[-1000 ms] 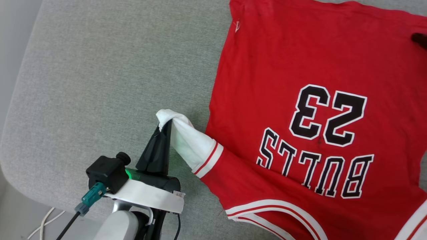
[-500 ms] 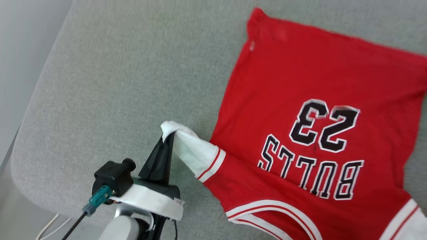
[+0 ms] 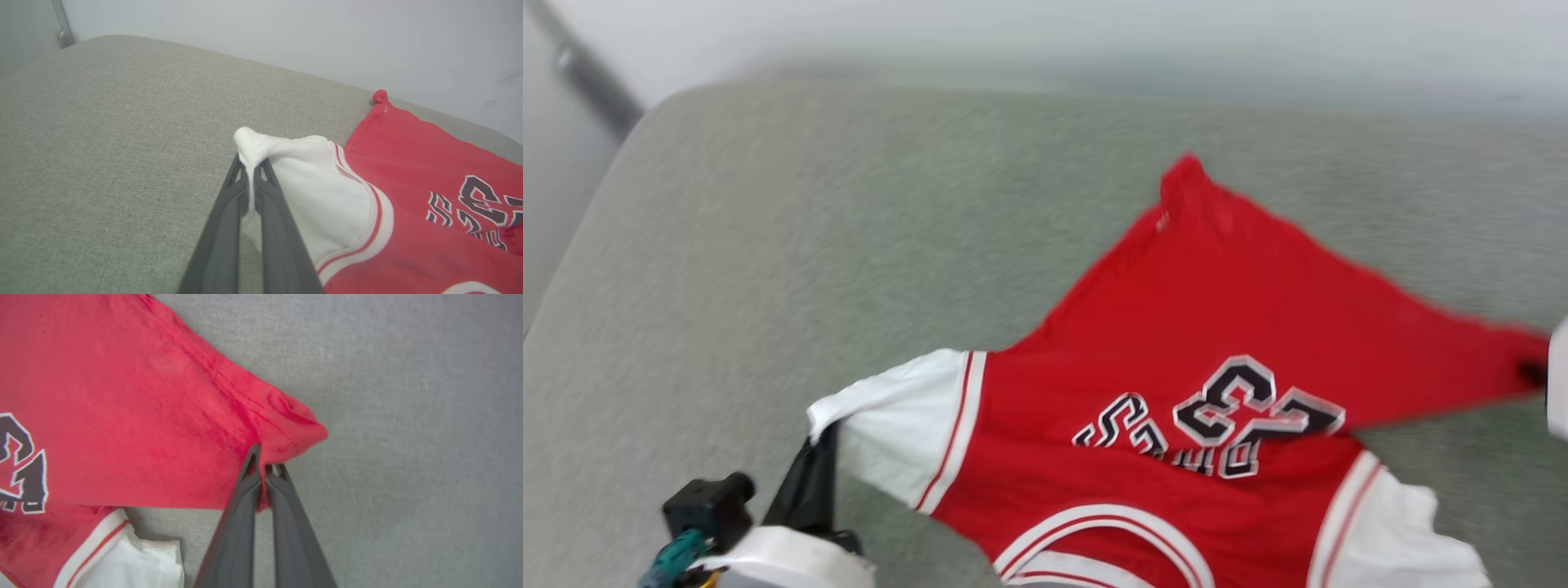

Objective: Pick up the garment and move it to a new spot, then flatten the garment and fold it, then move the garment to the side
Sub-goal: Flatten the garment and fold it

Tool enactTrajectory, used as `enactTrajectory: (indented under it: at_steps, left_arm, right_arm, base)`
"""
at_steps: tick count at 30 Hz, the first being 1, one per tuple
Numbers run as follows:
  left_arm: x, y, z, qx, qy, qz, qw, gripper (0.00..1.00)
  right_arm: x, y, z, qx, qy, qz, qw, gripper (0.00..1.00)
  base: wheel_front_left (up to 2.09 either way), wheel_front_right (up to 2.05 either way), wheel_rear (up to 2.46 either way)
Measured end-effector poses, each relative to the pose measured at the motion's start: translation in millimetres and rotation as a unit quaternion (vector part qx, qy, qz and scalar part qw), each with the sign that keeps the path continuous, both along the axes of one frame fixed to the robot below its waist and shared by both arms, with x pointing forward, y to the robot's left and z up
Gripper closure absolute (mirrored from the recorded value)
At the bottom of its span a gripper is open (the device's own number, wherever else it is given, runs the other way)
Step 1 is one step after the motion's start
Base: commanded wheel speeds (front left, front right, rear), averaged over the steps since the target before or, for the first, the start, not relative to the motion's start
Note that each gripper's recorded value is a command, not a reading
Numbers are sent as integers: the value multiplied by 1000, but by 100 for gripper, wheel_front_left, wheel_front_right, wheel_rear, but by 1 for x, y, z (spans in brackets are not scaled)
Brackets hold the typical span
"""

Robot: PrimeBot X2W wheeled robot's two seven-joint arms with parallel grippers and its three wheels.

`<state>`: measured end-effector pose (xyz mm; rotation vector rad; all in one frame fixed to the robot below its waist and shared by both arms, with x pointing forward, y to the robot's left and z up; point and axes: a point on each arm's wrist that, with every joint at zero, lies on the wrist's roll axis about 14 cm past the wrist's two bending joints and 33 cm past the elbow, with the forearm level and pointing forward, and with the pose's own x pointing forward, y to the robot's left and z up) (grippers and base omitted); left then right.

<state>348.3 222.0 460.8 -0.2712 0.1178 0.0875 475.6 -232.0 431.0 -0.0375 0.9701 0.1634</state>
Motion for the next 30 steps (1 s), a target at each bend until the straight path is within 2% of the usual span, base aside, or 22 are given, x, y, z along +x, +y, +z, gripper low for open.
enactTrajectory:
  at_steps: [8, 13, 14, 15, 16, 20, 23, 24, 26, 30]
  left_arm:
    - [1, -2, 4, 7, 9, -14, 1000, 100]
    - [10, -17, 6, 8, 11, -43, 999, 100]
    - [11, -20, 5, 9, 14, -49, 999, 100]
    - [12, -22, 4, 13, 18, -54, 998, 100]
    - [13, -24, 4, 14, 19, -57, 998, 100]
    - [16, -31, 4, 12, 21, -69, 997, 100]
    - [17, -33, 4, 12, 22, -72, 997, 100]
    - [18, -33, 4, 13, 24, -72, 997, 100]
    - [18, -35, 5, 12, 23, -75, 997, 100]
    - [21, -36, 8, 14, 17, -77, 997, 100]
  right_arm:
    - [-138, -52, -31, 7, 49, -78, 996, 100]
    - [-226, -40, -67, 50, 113, -124, 984, 100]
    - [-237, -34, -71, 67, 116, -137, 981, 84]
    - [-244, -28, -75, 77, 116, -145, 980, 49]
    - [-252, -23, -79, 86, 118, -152, 978, 0]
    - [-243, -20, -73, 109, 46, -186, 975, 0]
    - [-225, -35, -58, 90, -33, -203, 975, 0]
    - [-214, -43, -48, 79, -78, -210, 971, 0]
    - [-187, -55, -23, 67, -161, -213, 961, 0]
    - [-140, -68, 24, 48, -302, -204, 930, 0]
  base:
    - [0, 0, 0]
    - [0, 0, 0]
    - [0, 0, 0]
    - [0, 0, 0]
    - [0, 0, 0]
    - [0, 0, 0]
    - [0, 0, 0]
    - [0, 0, 0]
    - [0, 0, 0]
    - [0, 0, 0]
